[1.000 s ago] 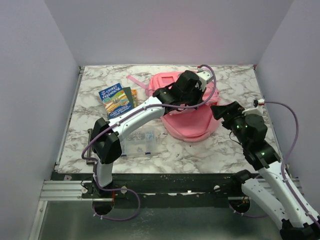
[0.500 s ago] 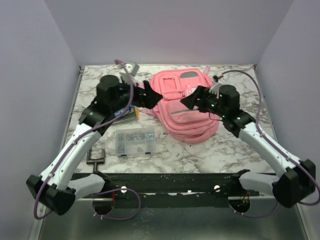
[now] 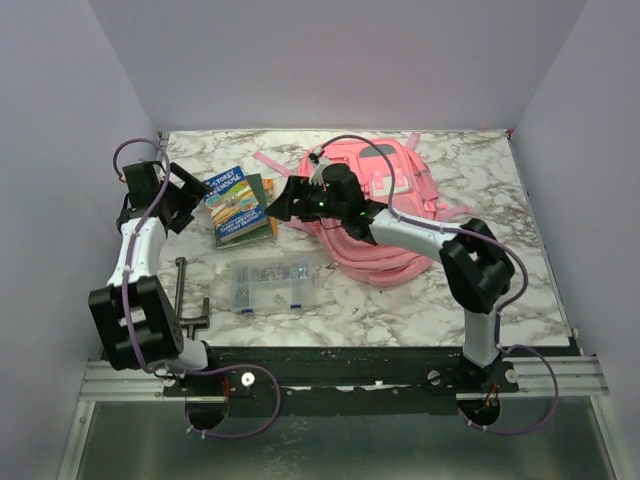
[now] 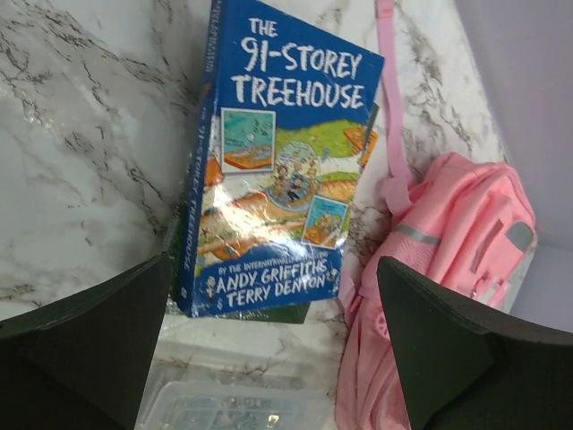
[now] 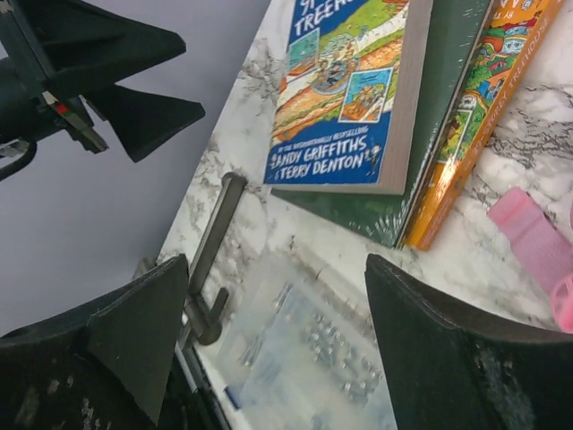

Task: Pack the student bag
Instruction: Pick up the book from the center of the board.

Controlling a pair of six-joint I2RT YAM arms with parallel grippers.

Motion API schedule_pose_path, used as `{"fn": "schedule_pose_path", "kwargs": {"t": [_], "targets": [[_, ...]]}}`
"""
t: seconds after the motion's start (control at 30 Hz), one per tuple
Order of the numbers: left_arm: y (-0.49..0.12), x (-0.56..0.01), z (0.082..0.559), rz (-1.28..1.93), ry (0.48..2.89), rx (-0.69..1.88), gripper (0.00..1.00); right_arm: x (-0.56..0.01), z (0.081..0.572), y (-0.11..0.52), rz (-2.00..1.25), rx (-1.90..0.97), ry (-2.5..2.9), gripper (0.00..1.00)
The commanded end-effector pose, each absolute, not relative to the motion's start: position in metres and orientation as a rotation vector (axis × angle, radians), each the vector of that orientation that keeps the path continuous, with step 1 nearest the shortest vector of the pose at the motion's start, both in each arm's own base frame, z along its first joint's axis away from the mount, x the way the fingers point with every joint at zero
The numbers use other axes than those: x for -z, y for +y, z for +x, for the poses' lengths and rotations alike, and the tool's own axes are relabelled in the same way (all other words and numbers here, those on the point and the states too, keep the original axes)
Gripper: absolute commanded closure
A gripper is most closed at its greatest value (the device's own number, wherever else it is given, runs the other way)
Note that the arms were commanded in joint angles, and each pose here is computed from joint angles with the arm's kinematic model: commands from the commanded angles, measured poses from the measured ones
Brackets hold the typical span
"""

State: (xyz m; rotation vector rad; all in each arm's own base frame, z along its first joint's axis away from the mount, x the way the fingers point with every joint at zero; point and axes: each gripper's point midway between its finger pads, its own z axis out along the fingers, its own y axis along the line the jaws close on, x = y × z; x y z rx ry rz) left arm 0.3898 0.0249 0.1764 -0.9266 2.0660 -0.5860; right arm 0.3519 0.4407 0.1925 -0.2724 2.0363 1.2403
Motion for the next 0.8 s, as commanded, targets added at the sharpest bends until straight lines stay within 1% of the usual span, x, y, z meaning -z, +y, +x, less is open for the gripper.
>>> {"fn": "schedule_pose_path", "kwargs": {"t": [0.0, 0.13, 0.2, 0.37, 0.47, 0.53, 0.67, 0.77], "targets": [[0.049, -0.169, 0.423, -0.910, 2.080, 0.580, 0.02, -0.174, 0.369, 0.479, -0.270, -1.302, 2.036, 0.18], [0.051, -0.136, 0.438, -0.897, 2.163, 0.619, 0.02, -0.144, 0.379, 0.492, -0.227, -1.276, 2.093, 0.20], [0.050, -0.130, 0.449, -0.914, 2.157, 0.722, 0.02, -0.137, 0.383, 0.496, -0.221, -1.275, 2.095, 0.21], [0.053, -0.117, 0.471, -0.887, 2.142, 0.823, 0.17, -0.124, 0.388, 0.503, -0.218, -1.272, 2.118, 0.23], [0.055, -0.119, 0.482, -0.864, 2.115, 0.837, 0.20, -0.118, 0.389, 0.506, -0.204, -1.290, 2.124, 0.26], [0.053, -0.115, 0.487, -0.857, 2.123, 0.867, 0.26, -0.115, 0.388, 0.509, -0.190, -1.306, 2.133, 0.26], [0.047, -0.099, 0.496, -0.910, 2.144, 0.978, 0.26, -0.118, 0.387, 0.512, -0.188, -1.318, 2.122, 0.27], [0.051, -0.094, 0.500, -0.911, 2.149, 0.971, 0.24, -0.121, 0.389, 0.515, -0.200, -1.305, 2.124, 0.27]]}}
